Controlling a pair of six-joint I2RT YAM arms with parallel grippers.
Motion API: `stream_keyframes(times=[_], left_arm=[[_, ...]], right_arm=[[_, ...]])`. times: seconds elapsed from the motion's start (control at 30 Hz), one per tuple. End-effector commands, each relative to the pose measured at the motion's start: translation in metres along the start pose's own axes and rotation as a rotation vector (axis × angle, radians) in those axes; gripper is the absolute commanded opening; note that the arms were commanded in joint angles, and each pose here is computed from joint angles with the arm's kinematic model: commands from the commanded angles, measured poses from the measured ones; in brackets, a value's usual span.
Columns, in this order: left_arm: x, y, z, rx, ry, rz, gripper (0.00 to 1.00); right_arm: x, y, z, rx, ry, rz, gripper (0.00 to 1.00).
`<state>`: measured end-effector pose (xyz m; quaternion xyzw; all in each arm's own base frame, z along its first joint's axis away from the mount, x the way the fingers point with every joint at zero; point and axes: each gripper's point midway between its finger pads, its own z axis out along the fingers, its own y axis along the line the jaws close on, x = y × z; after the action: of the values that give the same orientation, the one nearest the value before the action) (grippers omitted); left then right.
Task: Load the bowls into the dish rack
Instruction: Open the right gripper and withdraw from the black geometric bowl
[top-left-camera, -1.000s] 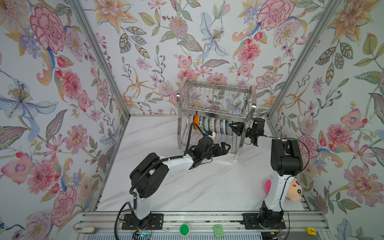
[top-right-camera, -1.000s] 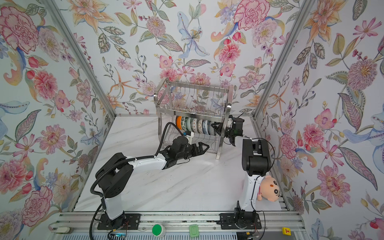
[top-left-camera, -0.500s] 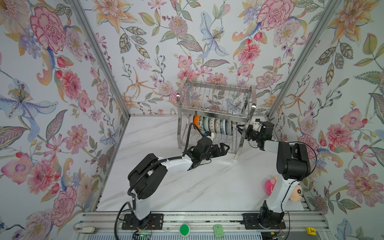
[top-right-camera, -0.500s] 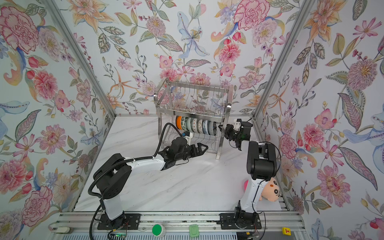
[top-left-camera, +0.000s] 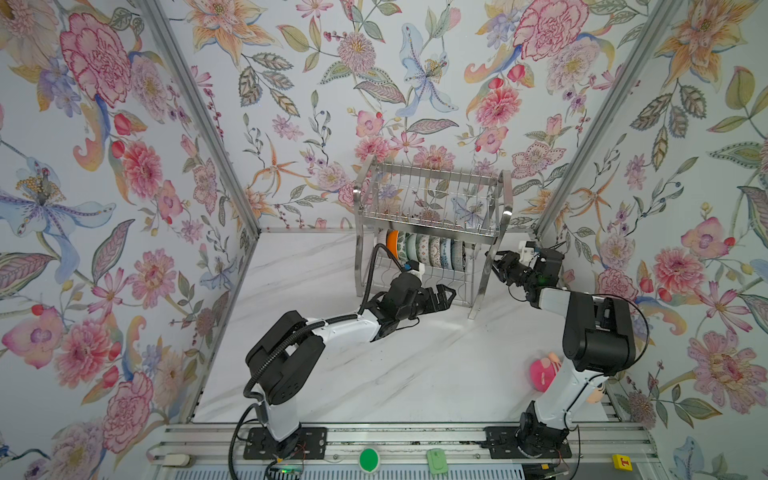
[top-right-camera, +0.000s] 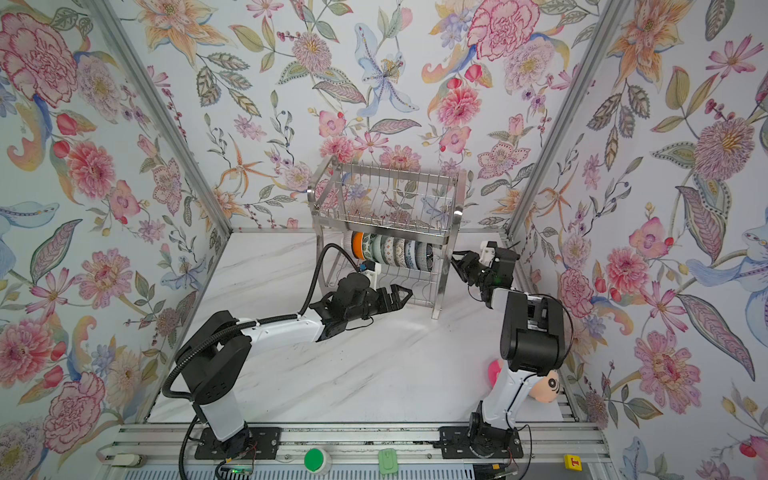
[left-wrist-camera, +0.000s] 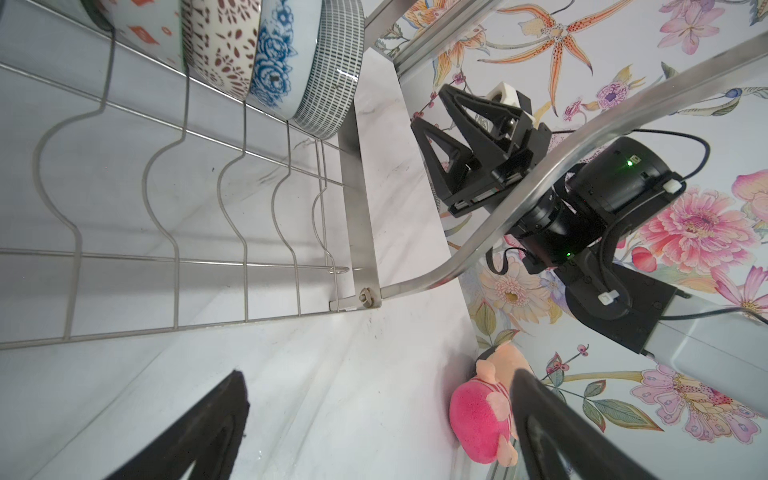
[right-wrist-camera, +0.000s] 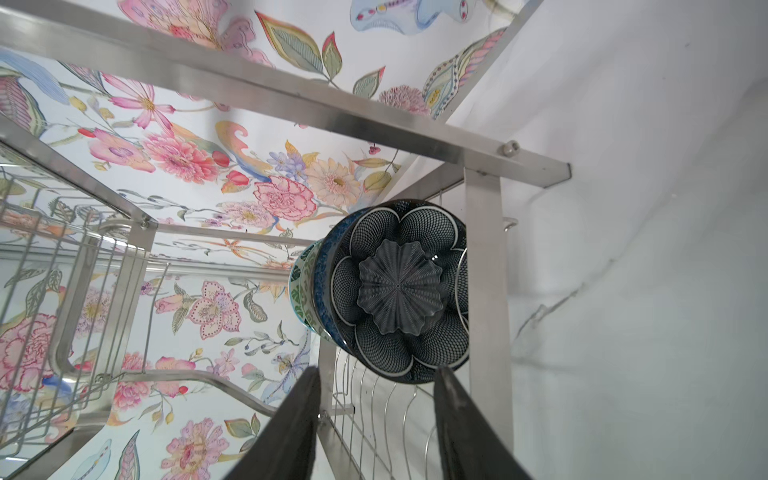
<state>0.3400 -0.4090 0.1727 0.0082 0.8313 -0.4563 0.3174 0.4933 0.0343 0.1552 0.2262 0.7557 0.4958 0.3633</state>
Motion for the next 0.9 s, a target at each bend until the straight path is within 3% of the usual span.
stream_keyframes(times=[0.0, 0.13, 0.33, 0.43, 0.5, 0.87], left_arm=[[-0.021, 0.013, -0.019, -0.055, -0.056, 0.036, 0.99], [-0.03, 0.028, -0.036, -0.097, -0.081, 0.052, 0.99], [-0.053, 0.05, -0.081, -0.209, -0.144, 0.138, 0.99], [-0.065, 0.067, -0.11, -0.308, -0.181, 0.202, 0.99], [-0.075, 0.083, -0.133, -0.365, -0.212, 0.21, 0.99], [-0.135, 0.193, -0.287, -0.805, -0.481, 0.159, 0.99]], right_arm=[[-0.008, 0.008, -0.017, -0.004, -0.036, -0.028, 0.49], [-0.015, 0.003, -0.038, 0.043, -0.08, -0.022, 0.51], [-0.021, -0.014, -0.071, 0.228, -0.142, -0.059, 0.67], [-0.022, -0.017, -0.083, 0.3, -0.157, -0.094, 0.81], [-0.022, -0.02, -0.09, 0.346, -0.17, -0.115, 0.99], [-0.017, -0.041, -0.119, 0.601, -0.232, -0.214, 0.99]])
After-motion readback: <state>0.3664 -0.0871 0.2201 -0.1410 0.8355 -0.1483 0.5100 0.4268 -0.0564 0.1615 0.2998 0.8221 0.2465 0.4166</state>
